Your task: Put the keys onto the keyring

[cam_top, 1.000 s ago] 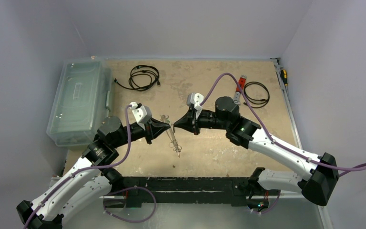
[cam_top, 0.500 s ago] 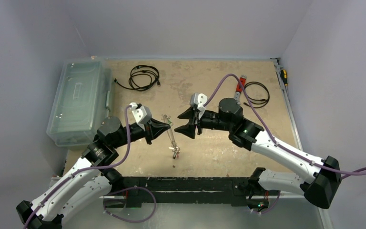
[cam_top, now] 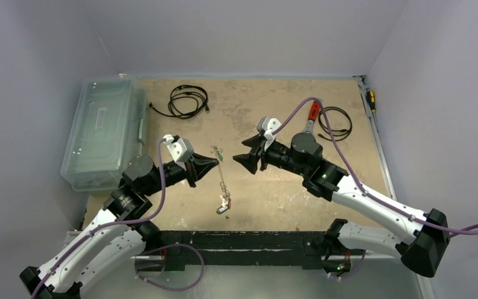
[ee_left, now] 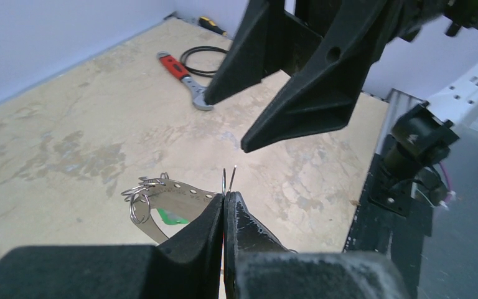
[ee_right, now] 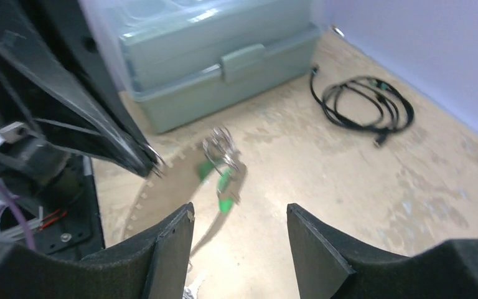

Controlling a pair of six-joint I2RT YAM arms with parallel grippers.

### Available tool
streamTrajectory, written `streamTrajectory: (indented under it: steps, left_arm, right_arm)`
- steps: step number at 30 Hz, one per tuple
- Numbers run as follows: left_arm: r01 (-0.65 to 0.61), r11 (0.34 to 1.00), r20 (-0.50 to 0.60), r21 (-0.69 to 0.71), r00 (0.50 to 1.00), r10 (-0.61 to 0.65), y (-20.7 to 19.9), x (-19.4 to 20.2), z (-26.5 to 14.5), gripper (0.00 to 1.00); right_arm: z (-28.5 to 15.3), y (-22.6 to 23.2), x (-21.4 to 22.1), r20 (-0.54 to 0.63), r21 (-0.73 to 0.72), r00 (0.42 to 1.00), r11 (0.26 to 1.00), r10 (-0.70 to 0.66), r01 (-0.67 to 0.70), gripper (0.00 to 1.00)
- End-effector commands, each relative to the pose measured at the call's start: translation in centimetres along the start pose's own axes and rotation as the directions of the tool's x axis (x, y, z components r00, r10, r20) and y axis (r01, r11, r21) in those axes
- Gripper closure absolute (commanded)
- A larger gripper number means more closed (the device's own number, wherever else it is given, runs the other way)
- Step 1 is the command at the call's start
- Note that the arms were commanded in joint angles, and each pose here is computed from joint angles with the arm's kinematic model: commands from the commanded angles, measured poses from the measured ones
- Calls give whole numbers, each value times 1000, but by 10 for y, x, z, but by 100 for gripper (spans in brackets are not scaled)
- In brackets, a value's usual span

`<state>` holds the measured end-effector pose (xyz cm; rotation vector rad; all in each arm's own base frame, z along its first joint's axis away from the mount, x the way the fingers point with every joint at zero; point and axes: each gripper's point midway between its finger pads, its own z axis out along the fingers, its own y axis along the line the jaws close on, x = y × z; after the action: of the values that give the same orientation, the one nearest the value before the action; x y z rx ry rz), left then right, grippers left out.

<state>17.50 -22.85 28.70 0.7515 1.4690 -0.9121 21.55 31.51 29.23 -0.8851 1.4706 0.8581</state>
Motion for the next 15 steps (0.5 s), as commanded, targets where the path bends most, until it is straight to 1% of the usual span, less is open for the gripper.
streamTrajectory:
  steps: [1,3,6,9,10,12,14,15]
  left_arm:
    - [-52,987,61,-152,996,62,23,-24,-9,100]
    - [-57,975,62,-215,995,72,33,-26,-13,100]
    - [-60,963,71,-264,994,82,41,-30,-19,100]
    - [-58,950,79,-306,993,86,47,-33,-23,100]
    - [-58,945,81,-323,993,88,49,-34,-25,100]
    - [-57,935,80,-351,993,90,54,-34,-28,100]
    - [-56,929,77,-367,993,91,57,-34,-30,100]
    - [-55,928,77,-369,993,90,57,-34,-30,100]
  right_arm:
    - [-9,-27,16,-8,199,992,972,128,-123,40]
    - [-12,-25,33,-49,208,982,964,181,-167,40]
    - [-17,-12,67,-143,170,964,965,224,-200,40]
    - [-16,11,96,-192,43,953,973,232,-228,40]
    - [-13,24,111,-227,-27,944,968,238,-251,39]
    - [-9,42,134,-268,-121,933,952,242,-281,41]
    - [-3,51,153,-275,-157,932,946,235,-285,39]
    - [-1,54,161,-277,-166,935,947,223,-275,40]
